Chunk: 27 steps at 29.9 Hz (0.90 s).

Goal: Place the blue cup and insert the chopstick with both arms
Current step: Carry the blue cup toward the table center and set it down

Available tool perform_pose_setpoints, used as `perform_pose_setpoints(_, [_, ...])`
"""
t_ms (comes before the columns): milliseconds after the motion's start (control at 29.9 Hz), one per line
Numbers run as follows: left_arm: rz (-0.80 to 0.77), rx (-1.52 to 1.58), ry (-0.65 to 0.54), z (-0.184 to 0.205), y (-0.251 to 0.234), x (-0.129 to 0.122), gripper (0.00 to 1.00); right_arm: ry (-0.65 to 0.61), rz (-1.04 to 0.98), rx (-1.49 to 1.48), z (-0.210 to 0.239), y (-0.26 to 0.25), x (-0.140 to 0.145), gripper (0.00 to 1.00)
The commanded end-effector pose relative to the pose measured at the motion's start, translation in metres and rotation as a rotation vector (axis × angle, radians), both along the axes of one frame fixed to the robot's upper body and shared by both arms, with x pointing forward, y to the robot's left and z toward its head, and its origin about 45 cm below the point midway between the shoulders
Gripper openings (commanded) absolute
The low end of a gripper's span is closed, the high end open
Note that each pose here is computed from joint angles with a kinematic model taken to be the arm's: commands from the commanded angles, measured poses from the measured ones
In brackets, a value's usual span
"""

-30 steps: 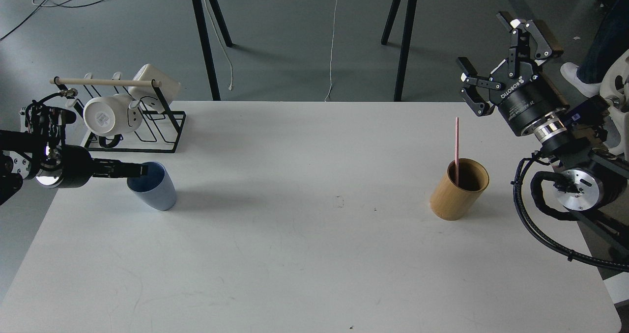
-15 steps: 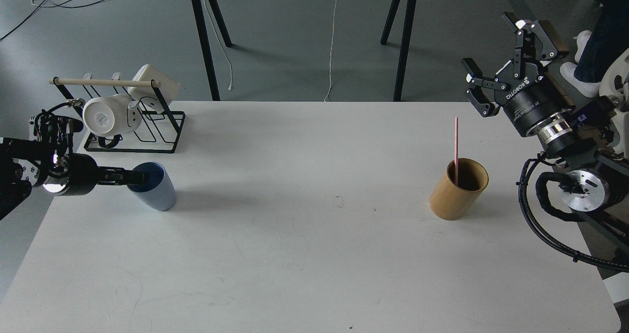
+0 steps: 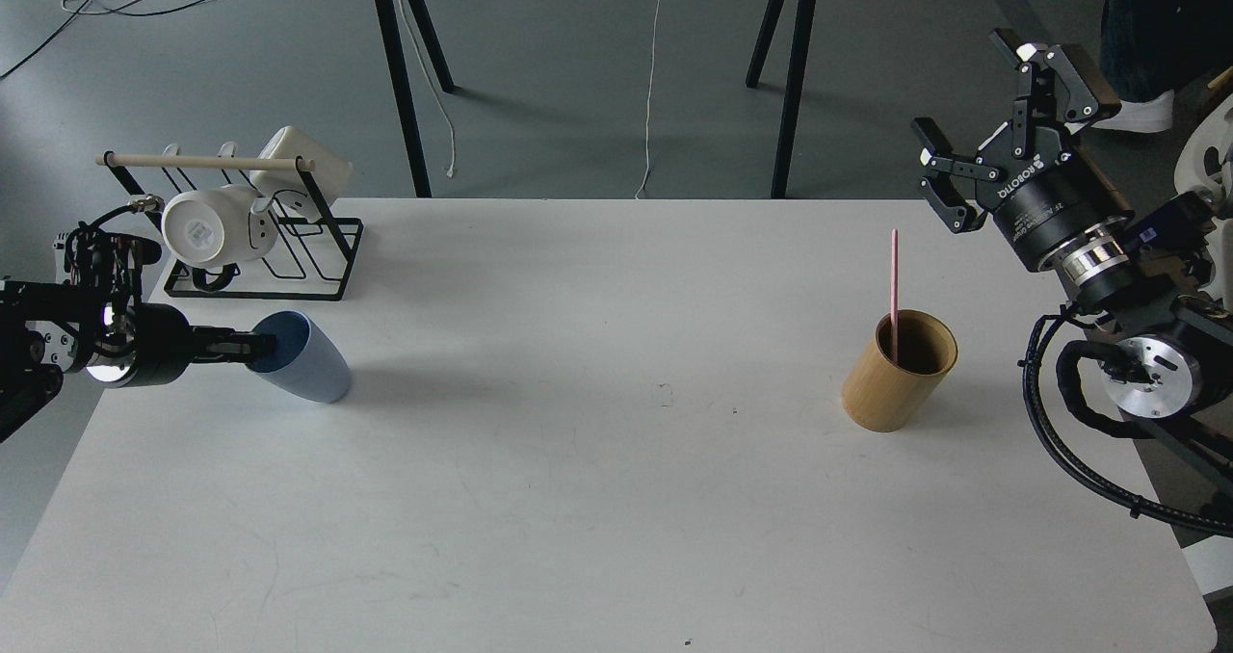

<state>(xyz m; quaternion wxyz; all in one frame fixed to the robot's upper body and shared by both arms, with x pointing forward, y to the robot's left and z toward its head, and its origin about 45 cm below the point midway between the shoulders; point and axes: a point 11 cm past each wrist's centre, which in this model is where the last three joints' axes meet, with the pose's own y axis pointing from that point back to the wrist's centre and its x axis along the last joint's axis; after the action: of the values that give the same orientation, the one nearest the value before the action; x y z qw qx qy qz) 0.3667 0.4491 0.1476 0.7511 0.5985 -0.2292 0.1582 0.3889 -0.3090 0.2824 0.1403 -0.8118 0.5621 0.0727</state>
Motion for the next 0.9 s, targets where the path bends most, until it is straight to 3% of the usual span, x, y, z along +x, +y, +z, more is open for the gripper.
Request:
perform_pose_setpoints(0, [-0.006,-0.019,-0.024,0.005,-0.004,0.003,0.0,0.002,-0.002,-0.001,-0.001,-0.001,0.0,0.97])
perform_pose_setpoints(167, [-0.044,-0.139,-0.051,0.019,-0.035,0.007,0.0,-0.012,-0.018,0.005,0.005,-0.005,0.001,0.97])
perform_pose_setpoints(368, [-0.27,-0.269,-0.119,0.057,-0.133,0.034,0.0,-0.08,-0.093,0.009,0.033,-0.032,0.008,0.97])
perform_pose_setpoints(601, [-0.421,-0.189,-0.086,0.039,-0.222,0.068,0.0,-0.123,-0.201,-0.019,0.055,-0.078,0.004,0.97])
perform_pose_setpoints(869, [-0.583,0.021,-0.045,0.022,-0.275,0.076,0.0,-0.108,-0.28,-0.04,0.054,-0.11,0.001,0.97])
